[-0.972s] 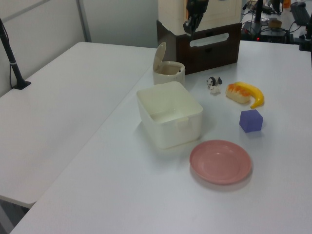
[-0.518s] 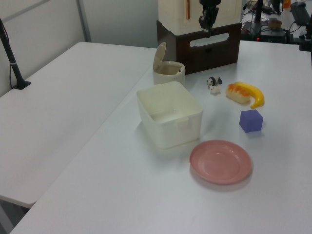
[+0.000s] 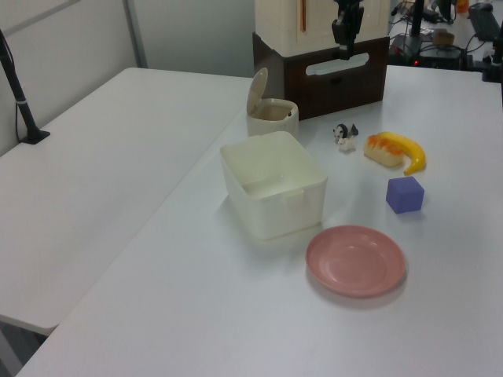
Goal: Open the trash can
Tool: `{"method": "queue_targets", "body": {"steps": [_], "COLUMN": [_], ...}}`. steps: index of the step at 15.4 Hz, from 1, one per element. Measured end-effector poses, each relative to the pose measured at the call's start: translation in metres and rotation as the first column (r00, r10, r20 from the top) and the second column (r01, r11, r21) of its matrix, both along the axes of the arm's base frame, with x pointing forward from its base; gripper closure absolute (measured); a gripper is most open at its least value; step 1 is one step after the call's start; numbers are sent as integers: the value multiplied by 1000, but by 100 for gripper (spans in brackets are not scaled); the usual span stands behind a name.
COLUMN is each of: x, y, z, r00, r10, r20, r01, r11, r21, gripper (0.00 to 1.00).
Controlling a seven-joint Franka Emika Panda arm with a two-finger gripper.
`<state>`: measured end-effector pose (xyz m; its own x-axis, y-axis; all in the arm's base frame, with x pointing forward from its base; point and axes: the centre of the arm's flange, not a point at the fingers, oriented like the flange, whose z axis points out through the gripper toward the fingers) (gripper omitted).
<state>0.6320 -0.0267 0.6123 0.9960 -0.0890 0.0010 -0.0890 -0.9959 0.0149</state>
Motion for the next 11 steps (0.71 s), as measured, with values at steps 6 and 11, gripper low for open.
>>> {"method": "queue_targets", "body": {"steps": [6, 11], "x": [-3, -11], "y": [8, 22], "z": [4, 17], "r00": [1000, 999], "r10": [13, 34], "r20": [4, 20], "r01": [-13, -34], "r11": [1000, 999], "r21": [5, 2], "gripper": [4, 0]}}
